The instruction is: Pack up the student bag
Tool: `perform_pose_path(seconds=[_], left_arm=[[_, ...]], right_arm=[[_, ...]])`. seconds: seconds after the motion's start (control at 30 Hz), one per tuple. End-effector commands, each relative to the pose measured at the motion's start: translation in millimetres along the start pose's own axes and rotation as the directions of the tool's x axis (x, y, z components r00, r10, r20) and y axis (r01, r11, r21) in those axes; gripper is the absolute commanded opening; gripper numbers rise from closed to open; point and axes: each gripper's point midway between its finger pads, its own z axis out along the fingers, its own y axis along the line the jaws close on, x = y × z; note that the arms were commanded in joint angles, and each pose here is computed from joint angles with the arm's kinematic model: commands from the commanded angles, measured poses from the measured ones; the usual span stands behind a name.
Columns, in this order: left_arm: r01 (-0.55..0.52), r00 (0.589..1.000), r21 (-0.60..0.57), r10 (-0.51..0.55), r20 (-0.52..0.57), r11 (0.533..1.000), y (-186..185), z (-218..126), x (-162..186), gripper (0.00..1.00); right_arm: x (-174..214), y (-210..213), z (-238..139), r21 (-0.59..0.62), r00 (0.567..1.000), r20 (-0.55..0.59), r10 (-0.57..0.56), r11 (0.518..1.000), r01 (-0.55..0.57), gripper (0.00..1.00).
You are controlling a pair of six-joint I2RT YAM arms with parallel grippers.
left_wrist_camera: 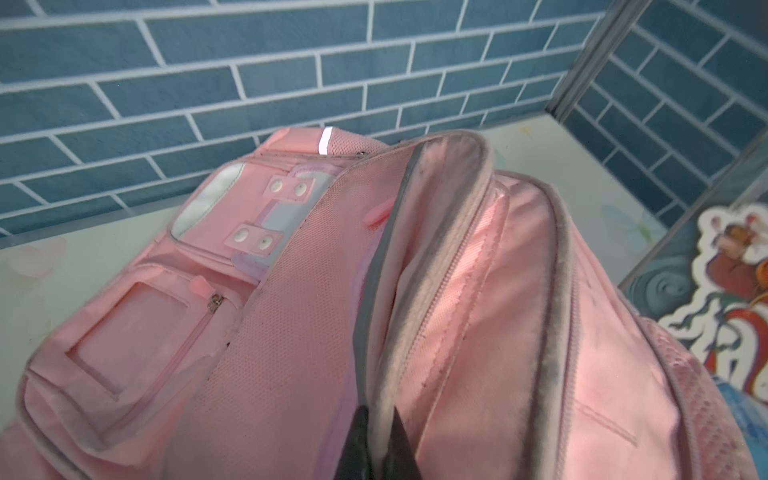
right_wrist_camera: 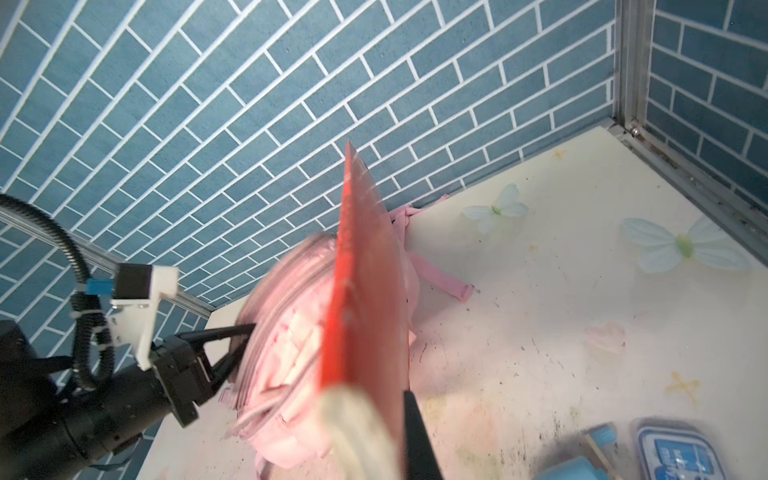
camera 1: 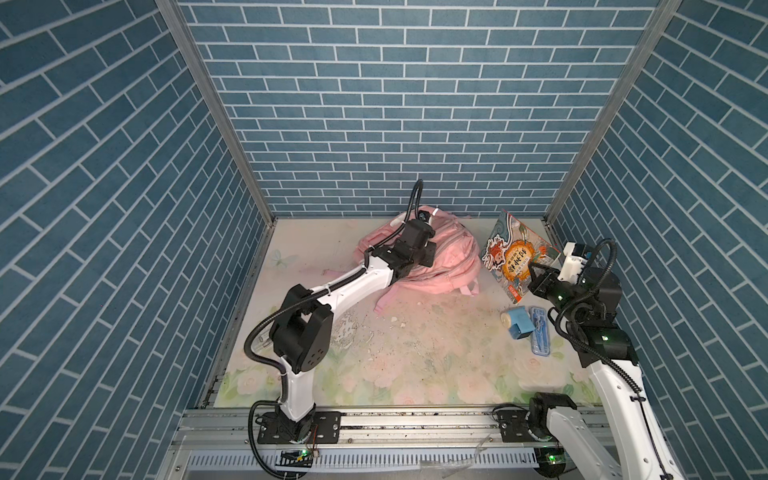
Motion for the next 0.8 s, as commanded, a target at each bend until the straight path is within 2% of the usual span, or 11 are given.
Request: perform_pose_path(seconds=[0.0, 0.07, 0.17, 0.33, 0.4, 0.5, 0.67, 0.77], left_arm=[[0.082, 0.988, 0.078, -0.092, 0.122, 0.994, -12, -29, -47, 0.00], [0.068, 0.989, 0.090, -0.079, 0.124, 0.994, -14, -36, -50, 0.00], [0.049, 0.991, 0.097, -0.060, 0.118, 0.994, -14, -43, -51, 0.00], [0.073, 0.984, 0.140, -0.094, 0.149, 0.988, -11, -57, -63, 0.00], [0.078, 0.979, 0.155, -0.106, 0.174, 0.985, -8, -66, -72, 0.00], [0.077, 0.974, 0.180, -0.112, 0.198, 0.981, -5, -77, -83, 0.00], [0.087, 0.973, 0.256, -0.137, 0.184, 0.963, 1, -78, -88, 0.00], [0.069, 0.976, 0.297, -0.126, 0.178, 0.952, -6, -79, -88, 0.00]], right_arm=[[14, 4, -5, -0.043, 0.989, -0.032, 0.142, 0.989, -0.143, 0.00], [20, 10, -5, -0.101, 0.983, -0.044, 0.178, 0.978, -0.182, 0.00], [22, 14, -5, -0.126, 0.979, -0.051, 0.196, 0.972, -0.201, 0.00], [21, 23, -3, -0.161, 0.971, -0.090, 0.222, 0.959, -0.234, 0.00], [31, 29, 1, -0.197, 0.954, -0.153, 0.258, 0.938, -0.285, 0.00], [51, 31, 7, -0.213, 0.904, -0.238, 0.355, 0.889, -0.405, 0.00], [69, 43, 12, -0.234, 0.881, -0.254, 0.399, 0.858, -0.457, 0.00], [84, 54, 20, -0.251, 0.850, -0.308, 0.427, 0.826, -0.505, 0.00]])
